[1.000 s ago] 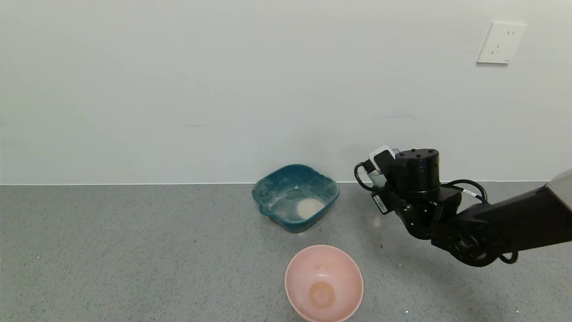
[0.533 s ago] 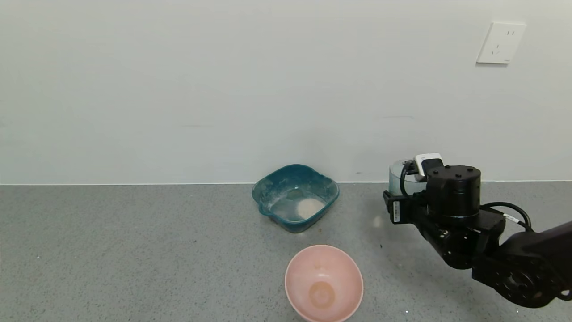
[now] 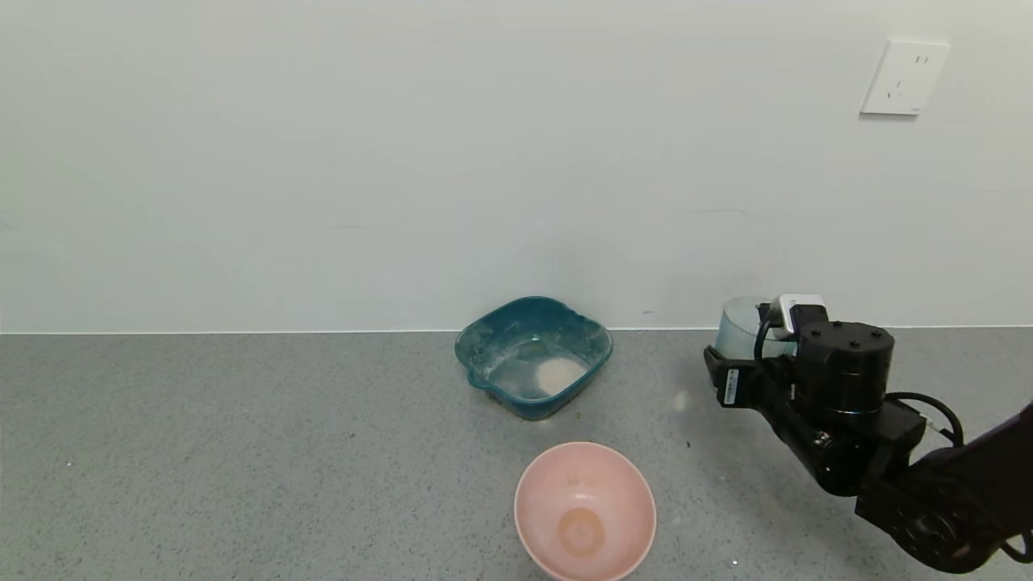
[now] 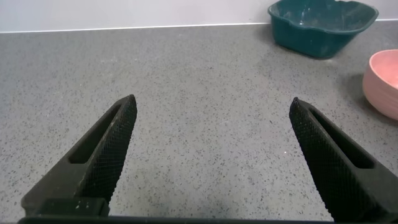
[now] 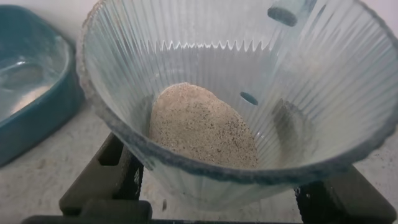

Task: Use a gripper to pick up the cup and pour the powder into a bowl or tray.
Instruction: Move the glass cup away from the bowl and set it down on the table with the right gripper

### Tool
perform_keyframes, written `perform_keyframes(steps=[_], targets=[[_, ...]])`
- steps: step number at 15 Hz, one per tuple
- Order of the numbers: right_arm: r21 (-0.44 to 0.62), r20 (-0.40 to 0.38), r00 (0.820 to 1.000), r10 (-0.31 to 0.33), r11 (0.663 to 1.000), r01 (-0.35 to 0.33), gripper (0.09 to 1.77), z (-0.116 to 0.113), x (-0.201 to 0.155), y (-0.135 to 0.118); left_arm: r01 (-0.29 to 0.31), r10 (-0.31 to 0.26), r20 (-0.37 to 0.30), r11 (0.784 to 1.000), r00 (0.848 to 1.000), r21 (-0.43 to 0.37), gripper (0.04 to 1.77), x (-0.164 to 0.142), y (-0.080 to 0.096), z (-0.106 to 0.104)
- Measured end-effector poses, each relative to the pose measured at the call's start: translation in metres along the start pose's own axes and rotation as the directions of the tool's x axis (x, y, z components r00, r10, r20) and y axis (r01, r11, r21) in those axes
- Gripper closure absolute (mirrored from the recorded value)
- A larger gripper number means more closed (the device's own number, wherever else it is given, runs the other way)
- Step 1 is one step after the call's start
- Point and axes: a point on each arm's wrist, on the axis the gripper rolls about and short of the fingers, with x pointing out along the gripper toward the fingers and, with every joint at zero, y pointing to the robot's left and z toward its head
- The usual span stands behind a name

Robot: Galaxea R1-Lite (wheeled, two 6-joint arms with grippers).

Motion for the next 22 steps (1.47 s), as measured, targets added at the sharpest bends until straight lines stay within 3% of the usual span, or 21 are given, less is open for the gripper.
perform_keyframes(steps=[5,10,22], targets=[[0.006,-0.036,0.999,-0.016,1.000,0.016,0.51,-0.034,0.043,-0.019,0.000,0.000,0.000,1.000,1.000,0.000,0.05,0.000,0.000,0.000],[-0.012,-0.062,0.997,-0.046,0.999,0.045,0.51,-0.050,0.073,-0.036,0.000,0.000,0.000,1.000,1.000,0.000,0.05,0.000,0.000,0.000],[-0.028,-0.072,0.994,-0.079,0.997,0.077,0.51,-0.052,0.117,-0.038,0.000,0.000,0.000,1.000,1.000,0.000,0.05,0.000,0.000,0.000]])
